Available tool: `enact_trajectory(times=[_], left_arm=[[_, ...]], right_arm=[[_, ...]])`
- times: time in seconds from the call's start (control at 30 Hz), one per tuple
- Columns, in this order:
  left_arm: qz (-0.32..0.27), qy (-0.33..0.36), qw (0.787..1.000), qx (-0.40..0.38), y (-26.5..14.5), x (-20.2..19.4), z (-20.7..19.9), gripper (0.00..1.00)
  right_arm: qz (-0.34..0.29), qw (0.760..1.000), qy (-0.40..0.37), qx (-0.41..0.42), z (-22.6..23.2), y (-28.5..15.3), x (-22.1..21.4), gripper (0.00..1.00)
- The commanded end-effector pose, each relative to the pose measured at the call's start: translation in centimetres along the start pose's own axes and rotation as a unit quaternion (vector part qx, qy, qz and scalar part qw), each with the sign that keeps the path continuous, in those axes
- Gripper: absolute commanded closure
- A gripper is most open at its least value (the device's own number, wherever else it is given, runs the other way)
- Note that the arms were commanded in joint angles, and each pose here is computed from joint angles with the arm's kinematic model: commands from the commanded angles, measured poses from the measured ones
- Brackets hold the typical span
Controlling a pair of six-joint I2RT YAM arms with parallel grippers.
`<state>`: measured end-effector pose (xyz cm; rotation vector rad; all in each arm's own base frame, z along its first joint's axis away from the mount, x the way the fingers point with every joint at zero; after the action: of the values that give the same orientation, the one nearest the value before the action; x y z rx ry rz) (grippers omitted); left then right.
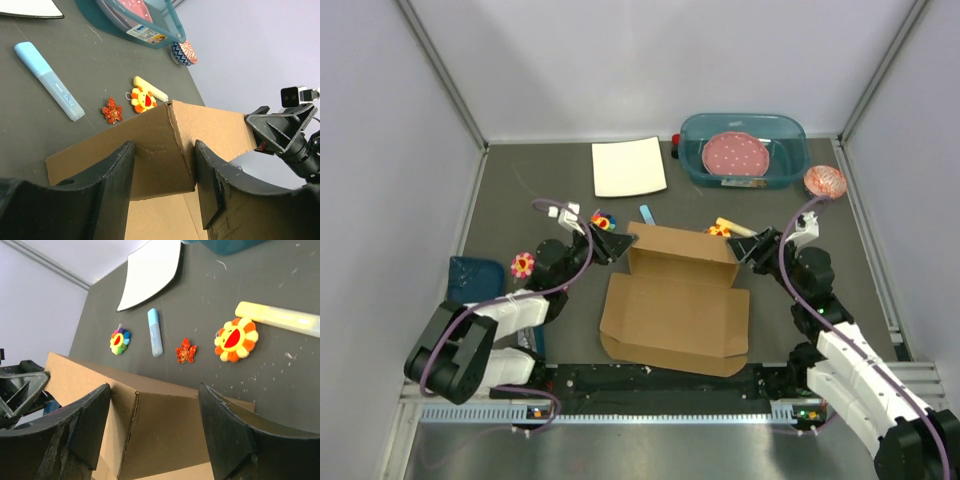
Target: Fold the paper box
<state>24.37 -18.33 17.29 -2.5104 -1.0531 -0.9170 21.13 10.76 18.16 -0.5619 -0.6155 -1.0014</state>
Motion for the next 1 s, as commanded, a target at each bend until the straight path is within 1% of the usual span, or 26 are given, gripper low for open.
enact_trajectory(times=[0.0,0.1,0.2,0.27,0.3,0.33,0.43,0.57,0.77,0.87,0.97], left_arm=[[0.121,-0.030,0.989,0.079,-1.5,-4.0,2.7,0.56],[0.114,-0.023,0.990,0.077,-1.0,-3.1,2.0,0.54],[0.111,-0.019,0.991,0.074,-0.7,-2.5,1.6,0.52],[0.110,-0.018,0.991,0.073,-0.5,-2.2,1.3,0.48],[0.111,-0.018,0.991,0.073,-0.4,-2.2,1.3,0.46],[0.112,-0.018,0.991,0.073,-0.4,-2.1,1.2,0.38],[0.110,-0.012,0.992,0.069,-0.1,-1.5,0.8,0.28],[0.093,-0.009,0.994,0.054,0.4,-0.3,-0.3,0.23],[0.061,-0.013,0.997,0.035,1.4,2.2,-1.9,0.21],[0.063,-0.011,0.998,0.024,2.0,2.8,-2.3,0.21],[0.071,-0.009,0.997,0.021,2.4,2.7,-2.0,0.25]], right_arm=[[0.084,0.994,0.010,-0.073,-0.9,-1.0,-1.2,0.27],[0.066,0.997,0.001,-0.039,1.4,-0.4,1.1,0.26],[0.080,0.996,-0.004,-0.032,1.5,0.0,0.9,0.27],[0.090,0.995,-0.004,-0.037,0.9,0.1,0.3,0.30],[0.101,0.994,-0.002,-0.050,0.0,0.0,-0.7,0.31],[0.105,0.993,0.000,-0.058,-0.6,-0.1,-1.1,0.34],[0.110,0.992,0.000,-0.070,-1.8,0.0,-2.2,0.39],[0.120,0.989,0.000,-0.083,-2.9,-0.2,-3.3,0.43],[0.127,0.988,-0.005,-0.089,-3.4,-0.7,-3.9,0.45],[0.126,0.988,-0.008,-0.088,-3.4,-0.8,-3.9,0.45],[0.127,0.988,-0.010,-0.087,-3.5,-0.9,-4.0,0.45]])
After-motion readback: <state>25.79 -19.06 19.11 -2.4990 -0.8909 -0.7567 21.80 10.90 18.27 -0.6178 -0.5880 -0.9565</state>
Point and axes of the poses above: each gripper's point midway between its finger pads, its own y axis out along the fingers, its own z axis along the line the jaws close on, x = y × z, the point moved 7 cm from there along -y, back along the fingers, and after that the axes turned 1 degree about y, right-handed, at the moved point
